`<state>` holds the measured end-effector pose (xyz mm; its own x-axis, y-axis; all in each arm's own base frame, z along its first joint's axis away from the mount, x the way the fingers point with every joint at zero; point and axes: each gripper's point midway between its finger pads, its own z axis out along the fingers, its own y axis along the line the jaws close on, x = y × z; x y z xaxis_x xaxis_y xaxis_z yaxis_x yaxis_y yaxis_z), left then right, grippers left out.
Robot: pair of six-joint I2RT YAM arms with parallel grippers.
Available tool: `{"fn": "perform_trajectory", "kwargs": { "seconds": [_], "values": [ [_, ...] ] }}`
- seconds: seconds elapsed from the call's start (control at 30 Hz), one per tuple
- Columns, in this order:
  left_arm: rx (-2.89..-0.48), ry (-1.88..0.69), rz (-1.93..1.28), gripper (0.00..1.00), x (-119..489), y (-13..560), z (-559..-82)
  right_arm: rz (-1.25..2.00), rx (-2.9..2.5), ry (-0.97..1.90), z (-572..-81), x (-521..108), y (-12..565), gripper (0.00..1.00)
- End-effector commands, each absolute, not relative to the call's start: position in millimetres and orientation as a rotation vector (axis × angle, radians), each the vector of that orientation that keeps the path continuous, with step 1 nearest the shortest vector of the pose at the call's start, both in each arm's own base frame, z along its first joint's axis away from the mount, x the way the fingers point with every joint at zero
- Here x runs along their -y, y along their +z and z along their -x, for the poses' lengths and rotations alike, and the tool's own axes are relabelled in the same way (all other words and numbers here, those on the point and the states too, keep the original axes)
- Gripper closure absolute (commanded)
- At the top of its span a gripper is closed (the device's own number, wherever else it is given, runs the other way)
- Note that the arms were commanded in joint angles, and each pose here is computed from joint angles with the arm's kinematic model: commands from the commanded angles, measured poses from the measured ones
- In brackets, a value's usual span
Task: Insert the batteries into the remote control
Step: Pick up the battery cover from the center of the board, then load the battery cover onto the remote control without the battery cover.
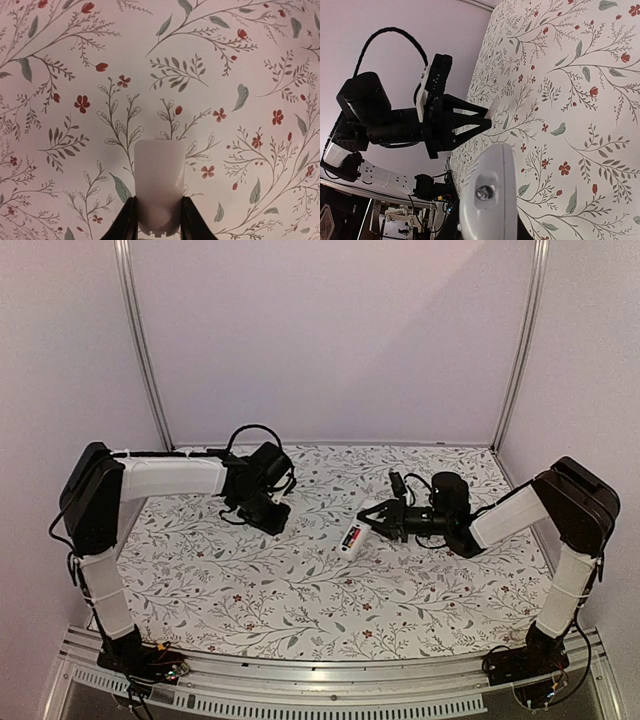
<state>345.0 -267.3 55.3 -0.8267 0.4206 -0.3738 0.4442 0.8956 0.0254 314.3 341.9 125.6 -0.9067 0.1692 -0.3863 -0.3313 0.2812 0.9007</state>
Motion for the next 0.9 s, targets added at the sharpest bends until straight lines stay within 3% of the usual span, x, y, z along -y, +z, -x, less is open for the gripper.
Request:
{"fn": "perform_trajectory", "kwargs": {
  "seconds": [0.0, 0.37, 0.87],
  "values": [
    [-2.595, -0.158, -0.723, 0.74, 291.7, 83.6, -317.5, 0.099, -2.114, 1.734, -316.8, -343.6, 123.5, 1.00],
    [-2.382, -0.363, -0.959, 0.73, 364.9, 141.2, -256.2, -0.019, -2.127, 1.761, -319.7, -340.8, 113.2, 1.00],
    [-2.364, -0.423, -1.025, 0.71, 422.1, 138.3, -241.9, -0.064, -2.074, 1.745, -313.4, -337.4, 124.2, 1.00]
  ]
}}
